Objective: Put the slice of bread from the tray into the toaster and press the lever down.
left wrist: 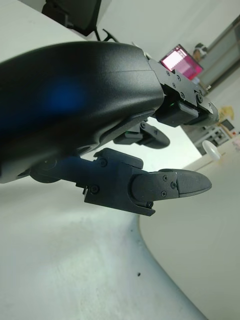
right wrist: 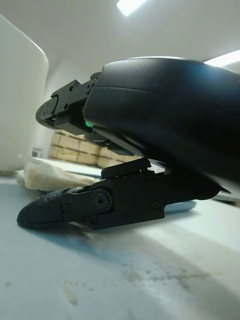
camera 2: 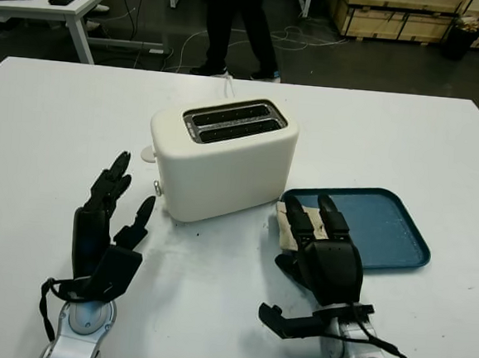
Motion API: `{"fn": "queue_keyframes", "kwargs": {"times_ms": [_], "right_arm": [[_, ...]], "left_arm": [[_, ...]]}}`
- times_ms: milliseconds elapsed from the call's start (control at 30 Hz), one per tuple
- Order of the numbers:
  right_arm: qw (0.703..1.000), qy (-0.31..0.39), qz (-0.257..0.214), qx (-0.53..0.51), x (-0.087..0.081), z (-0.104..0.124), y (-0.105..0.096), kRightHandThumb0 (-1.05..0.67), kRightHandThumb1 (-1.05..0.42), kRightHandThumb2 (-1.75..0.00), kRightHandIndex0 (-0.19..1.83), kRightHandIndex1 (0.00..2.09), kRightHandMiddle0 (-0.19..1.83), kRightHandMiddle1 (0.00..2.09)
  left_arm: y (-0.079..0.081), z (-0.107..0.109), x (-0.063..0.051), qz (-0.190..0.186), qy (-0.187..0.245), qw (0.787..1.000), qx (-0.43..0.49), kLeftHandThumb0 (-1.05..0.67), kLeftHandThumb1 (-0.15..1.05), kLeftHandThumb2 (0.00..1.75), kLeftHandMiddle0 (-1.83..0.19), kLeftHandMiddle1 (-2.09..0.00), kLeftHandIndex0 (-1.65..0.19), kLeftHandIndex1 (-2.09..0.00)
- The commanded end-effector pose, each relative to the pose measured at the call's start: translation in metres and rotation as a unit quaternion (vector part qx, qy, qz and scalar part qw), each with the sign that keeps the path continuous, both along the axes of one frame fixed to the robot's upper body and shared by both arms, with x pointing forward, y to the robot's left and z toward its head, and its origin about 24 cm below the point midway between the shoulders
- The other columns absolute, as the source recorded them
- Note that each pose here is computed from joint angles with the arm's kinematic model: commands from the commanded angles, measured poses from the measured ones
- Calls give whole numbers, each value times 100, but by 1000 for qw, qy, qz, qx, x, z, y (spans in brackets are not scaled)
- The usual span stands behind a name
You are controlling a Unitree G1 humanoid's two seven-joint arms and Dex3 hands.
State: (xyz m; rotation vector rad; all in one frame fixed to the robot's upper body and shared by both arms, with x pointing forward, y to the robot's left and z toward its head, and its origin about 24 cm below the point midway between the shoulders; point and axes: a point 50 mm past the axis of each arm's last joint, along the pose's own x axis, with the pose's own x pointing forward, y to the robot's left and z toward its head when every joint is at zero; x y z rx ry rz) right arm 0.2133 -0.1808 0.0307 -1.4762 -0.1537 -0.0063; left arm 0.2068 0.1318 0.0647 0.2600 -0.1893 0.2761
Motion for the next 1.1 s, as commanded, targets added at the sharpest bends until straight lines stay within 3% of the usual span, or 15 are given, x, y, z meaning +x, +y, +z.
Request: {"fn": "queue_keyframes", "kwargs": {"times_ms": [0,167,200,233,267,333,433,700,867,1067], "right_arm": [[1000,-3,-11,-4,-3,5,1,-54,-91,-1,29,12,25,7],[1000,-21,-17,-9,-6,12,3,-48,-90,0,63,34,51,15],[999,-28,-15,-10,-6,13,3,-47,-91,-1,56,83,61,18],[999,-32,-13,-11,-6,14,3,-46,-91,-1,50,128,62,46],[999,-37,-11,-14,-7,15,3,-45,-92,-3,59,155,50,113],[999,-33,-7,-19,-7,17,2,-45,-92,-11,74,171,49,161],[999,-29,-3,-22,-8,19,2,-42,-92,-19,81,174,49,173],[999,-2,7,-46,-5,18,0,-37,-92,-29,87,175,45,175],[999,-1,13,-40,-3,16,0,-35,-92,-28,85,175,45,175],[998,-55,38,3,-4,12,0,-35,-92,-23,80,175,44,175]], "left_arm": [[-3,5,-2,-2,-15,1000,-6,-49,92,38,-27,-41,-35,-1],[-3,7,-4,-2,-19,1000,-9,-50,92,37,-27,-41,-36,-1],[-3,7,-4,-2,-20,1000,-9,-50,92,37,-27,-41,-36,-1],[-3,7,-5,-2,-20,1000,-8,-50,92,37,-26,-41,-36,-1],[-3,7,-5,-3,-20,1000,-8,-50,92,37,-26,-41,-36,-1],[-3,8,-5,-3,-21,1000,-9,-50,92,36,-26,-42,-36,-1],[-4,8,-5,-2,-20,1000,-14,-49,92,35,-26,-42,-36,-1],[-5,9,-4,-5,-23,1000,-15,-49,92,35,-25,-40,-35,0],[-6,8,-3,-2,-25,1000,-15,-49,92,34,-26,-40,-35,0],[-5,7,-2,0,-20,1000,-11,-50,92,33,-27,-40,-36,0]]}}
